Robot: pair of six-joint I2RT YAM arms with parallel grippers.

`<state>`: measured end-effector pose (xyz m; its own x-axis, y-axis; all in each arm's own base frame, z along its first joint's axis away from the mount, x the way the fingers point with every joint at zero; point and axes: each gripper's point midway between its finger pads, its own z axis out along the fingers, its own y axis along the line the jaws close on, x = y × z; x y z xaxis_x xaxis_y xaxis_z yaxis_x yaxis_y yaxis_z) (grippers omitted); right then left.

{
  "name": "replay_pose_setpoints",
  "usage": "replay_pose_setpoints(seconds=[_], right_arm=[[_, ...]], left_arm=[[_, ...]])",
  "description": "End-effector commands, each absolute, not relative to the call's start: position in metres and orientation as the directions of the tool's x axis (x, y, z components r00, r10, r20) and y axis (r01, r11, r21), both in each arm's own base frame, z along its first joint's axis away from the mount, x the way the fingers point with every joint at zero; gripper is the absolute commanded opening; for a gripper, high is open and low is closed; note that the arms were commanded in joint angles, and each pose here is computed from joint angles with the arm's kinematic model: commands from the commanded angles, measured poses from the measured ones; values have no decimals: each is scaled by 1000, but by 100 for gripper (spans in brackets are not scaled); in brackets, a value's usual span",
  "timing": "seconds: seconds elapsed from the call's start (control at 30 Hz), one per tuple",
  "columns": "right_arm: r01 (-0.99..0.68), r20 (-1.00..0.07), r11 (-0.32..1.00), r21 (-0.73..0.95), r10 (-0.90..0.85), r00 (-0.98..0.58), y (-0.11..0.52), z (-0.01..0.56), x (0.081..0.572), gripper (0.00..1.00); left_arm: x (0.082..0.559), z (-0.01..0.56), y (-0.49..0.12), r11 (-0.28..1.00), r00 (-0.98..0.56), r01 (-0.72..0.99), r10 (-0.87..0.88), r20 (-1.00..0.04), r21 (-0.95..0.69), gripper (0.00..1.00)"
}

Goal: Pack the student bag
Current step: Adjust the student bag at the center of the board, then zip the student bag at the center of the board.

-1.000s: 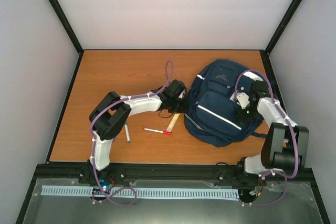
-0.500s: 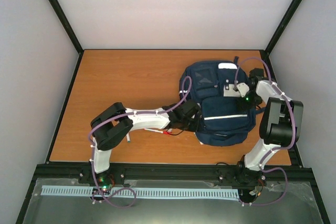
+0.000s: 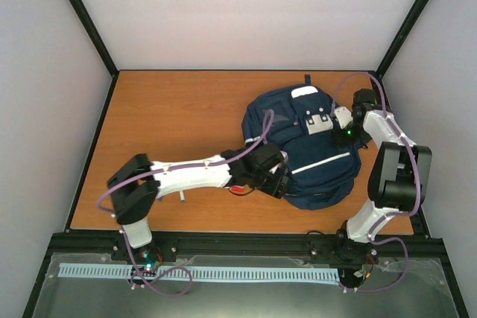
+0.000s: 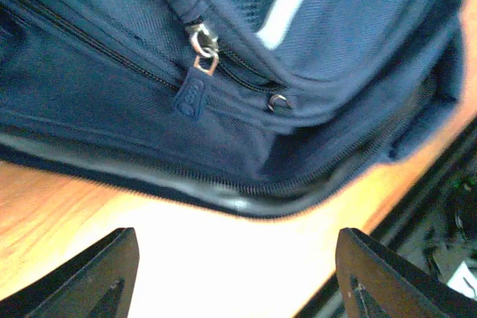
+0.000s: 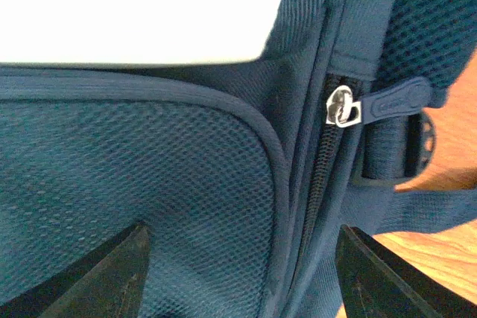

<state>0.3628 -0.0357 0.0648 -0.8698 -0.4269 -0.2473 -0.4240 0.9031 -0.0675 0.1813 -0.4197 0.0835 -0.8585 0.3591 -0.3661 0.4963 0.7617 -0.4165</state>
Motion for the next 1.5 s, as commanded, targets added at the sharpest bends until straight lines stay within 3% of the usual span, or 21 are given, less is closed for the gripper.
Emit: replay_pose_setpoints(seconds=[0.0, 0.27, 0.43, 0.67, 1.0, 1.2, 1.4, 1.47], right_arm=[[-440, -351, 894, -84, -440, -827, -23, 110, 358, 71], [-518, -418, 853, -69, -496, -761, -3, 146, 326, 72], [-659, -471, 752, -11, -585, -660, 29, 146, 293, 69], [-695, -430, 717, 43, -615, -661, 38, 110, 268, 64], [-696, -413, 713, 88, -609, -677, 41, 93, 264, 60], [-759, -520, 642, 103, -616, -592, 66, 130, 253, 60], [-901, -585, 433, 31, -723, -367, 127, 150, 213, 72], [-927, -571, 375, -2, -762, -307, 144, 144, 204, 73]], left_arm=[[191, 129, -372, 757, -793, 572, 412, -449, -317, 76], [250, 139, -309, 799, -810, 511, 325, -488, -316, 76], [269, 140, -319, 707, -841, 515, 307, -445, -485, 59], [278, 115, -348, 651, -858, 508, 325, -397, -565, 37], [273, 77, -358, 676, -888, 456, 303, -346, -578, 21], [274, 71, -353, 711, -898, 427, 259, -356, -558, 20], [274, 91, -331, 750, -890, 381, 139, -434, -541, 48], [276, 93, -324, 764, -897, 334, 78, -436, -552, 50]])
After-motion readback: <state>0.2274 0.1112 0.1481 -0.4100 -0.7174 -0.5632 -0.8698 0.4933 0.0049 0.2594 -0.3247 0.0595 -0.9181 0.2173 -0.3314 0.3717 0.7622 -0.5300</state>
